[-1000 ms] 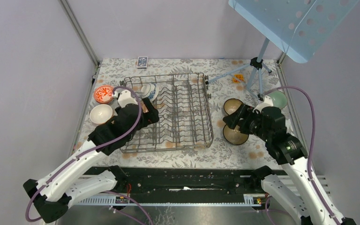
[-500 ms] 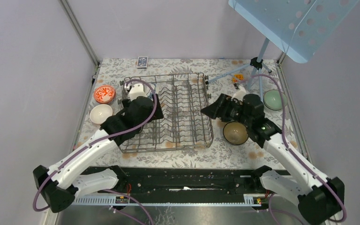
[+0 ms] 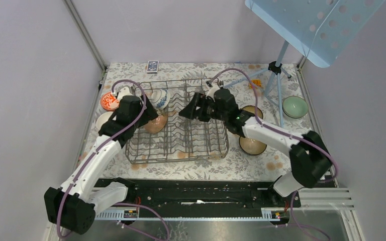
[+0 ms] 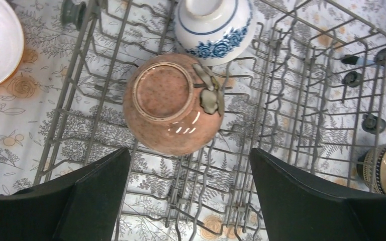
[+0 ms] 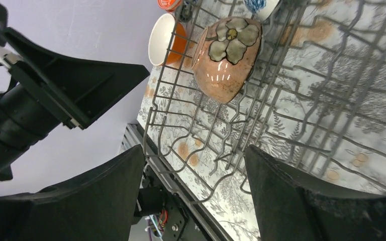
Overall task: Unload the bowls from the dish rack
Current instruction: Pick up the bowl from the dish rack.
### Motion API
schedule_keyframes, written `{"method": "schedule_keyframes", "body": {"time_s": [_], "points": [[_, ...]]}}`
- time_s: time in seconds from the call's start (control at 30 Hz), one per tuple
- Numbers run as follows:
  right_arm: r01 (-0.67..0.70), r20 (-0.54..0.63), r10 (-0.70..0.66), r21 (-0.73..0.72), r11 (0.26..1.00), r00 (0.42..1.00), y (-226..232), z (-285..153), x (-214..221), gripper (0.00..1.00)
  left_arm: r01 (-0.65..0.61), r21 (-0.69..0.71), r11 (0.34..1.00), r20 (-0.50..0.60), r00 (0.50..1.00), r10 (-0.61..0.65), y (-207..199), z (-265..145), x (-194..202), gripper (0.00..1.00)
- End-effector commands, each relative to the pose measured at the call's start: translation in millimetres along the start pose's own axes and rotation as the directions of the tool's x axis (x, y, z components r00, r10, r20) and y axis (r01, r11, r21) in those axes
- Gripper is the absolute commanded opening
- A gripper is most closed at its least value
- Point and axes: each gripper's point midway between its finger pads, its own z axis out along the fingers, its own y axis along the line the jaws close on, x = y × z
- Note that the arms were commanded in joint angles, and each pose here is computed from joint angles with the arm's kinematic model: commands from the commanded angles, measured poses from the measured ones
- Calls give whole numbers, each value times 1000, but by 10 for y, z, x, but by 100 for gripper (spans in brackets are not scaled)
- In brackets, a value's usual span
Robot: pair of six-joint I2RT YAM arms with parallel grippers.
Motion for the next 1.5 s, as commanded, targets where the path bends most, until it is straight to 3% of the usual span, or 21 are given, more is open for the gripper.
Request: {"method": "schedule_keyframes", "body": {"time_s": [0.0, 0.2, 0.6, 1.07, 1.47], "points": [[-68, 37, 71, -81, 994, 997, 298, 381, -105, 80, 74, -4, 997, 15, 997, -74, 85, 111, -105, 92], [-177, -43, 175, -39, 984, 984, 287, 857, 227, 81, 162, -107, 981, 31, 987, -160, 478, 244, -169, 84], [-313, -23, 314, 46, 949, 949, 143, 1327, 513, 88, 249, -165, 954, 12, 968, -251, 741, 541, 61, 79], [-345, 118, 327, 204, 916, 938, -3, 1500, 525, 95, 360, -211, 909, 125, 932, -340, 998, 464, 61, 79], [-371, 133, 347, 281, 885, 928, -138, 1563, 733, 98, 418, -191, 888, 191, 903, -384, 1082, 413, 103, 80]]}}
